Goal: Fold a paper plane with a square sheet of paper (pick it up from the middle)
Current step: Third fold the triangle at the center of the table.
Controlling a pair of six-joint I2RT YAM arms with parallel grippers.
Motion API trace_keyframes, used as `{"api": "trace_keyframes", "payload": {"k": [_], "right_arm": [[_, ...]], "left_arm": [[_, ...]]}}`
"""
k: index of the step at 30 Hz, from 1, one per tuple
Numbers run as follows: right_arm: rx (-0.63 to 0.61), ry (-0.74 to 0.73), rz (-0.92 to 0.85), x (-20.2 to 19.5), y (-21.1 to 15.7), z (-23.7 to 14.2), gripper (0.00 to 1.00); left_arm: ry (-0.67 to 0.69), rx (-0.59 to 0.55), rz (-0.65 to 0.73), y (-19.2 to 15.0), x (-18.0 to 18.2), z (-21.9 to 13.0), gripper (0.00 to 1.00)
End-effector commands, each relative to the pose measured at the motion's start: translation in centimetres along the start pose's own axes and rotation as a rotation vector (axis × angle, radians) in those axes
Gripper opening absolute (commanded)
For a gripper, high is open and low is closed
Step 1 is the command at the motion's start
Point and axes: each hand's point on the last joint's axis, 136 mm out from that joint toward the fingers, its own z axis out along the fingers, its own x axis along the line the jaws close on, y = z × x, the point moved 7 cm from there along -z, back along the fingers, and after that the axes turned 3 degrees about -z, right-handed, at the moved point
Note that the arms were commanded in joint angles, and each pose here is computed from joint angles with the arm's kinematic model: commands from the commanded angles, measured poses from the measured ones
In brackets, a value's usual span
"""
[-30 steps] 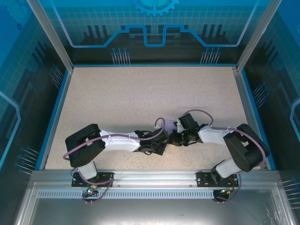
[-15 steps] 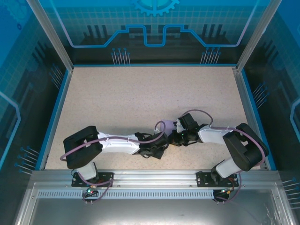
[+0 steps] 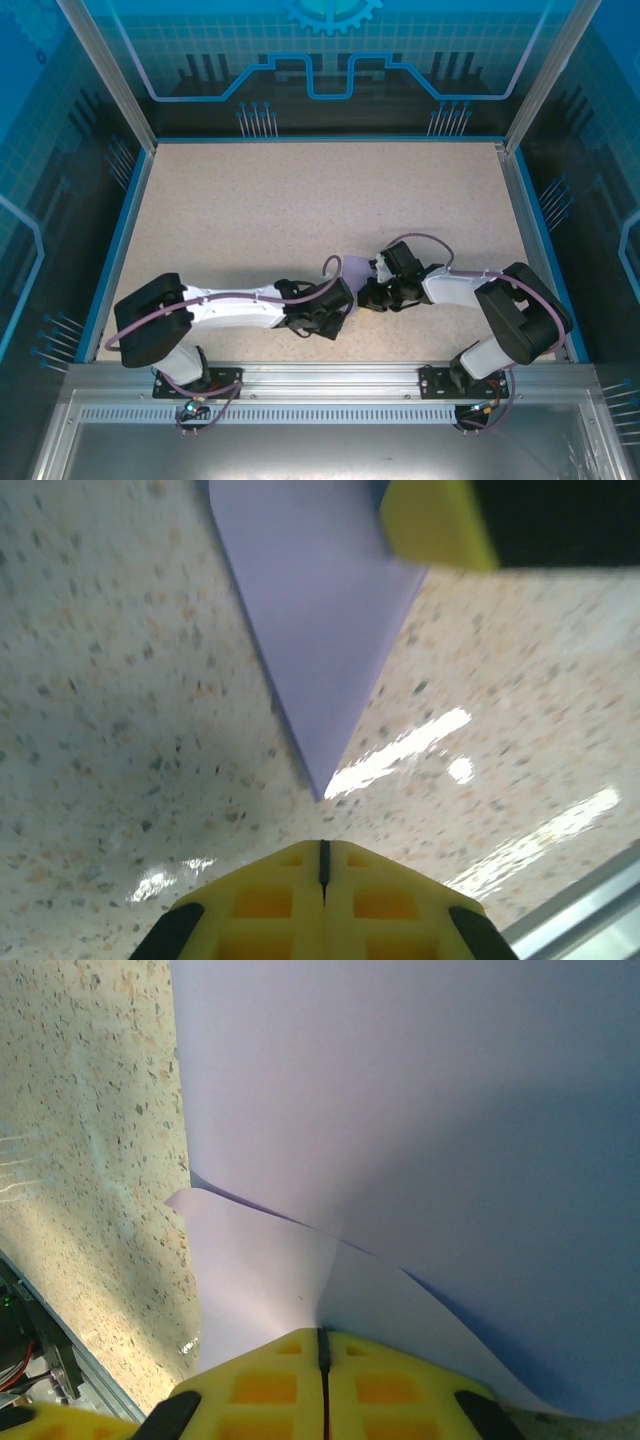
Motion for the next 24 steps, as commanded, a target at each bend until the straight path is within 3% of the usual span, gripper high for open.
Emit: {"api": "trace_keyframes", "payload": {"k": [1, 9, 24], "right_arm": [[0.081, -0.204, 0.059, -3.9, -2.5, 0.8, 0.06], [0.073, -0.197, 0.045, -3.4, -2.3, 0.3, 0.07], [0.014, -0.211, 0.07, -3.9, -1.5, -0.9, 0.12]], "left_arm": [[-0.12, -0.061, -0.031, 2.2, -1.0, -0.8, 0.02], [-0.173, -0.038, -0.05, 3.4, -1.8, 2.9, 0.01], [-0.057, 0.082, -0.044, 0.1, 1.2, 5.8, 0.0]]}}
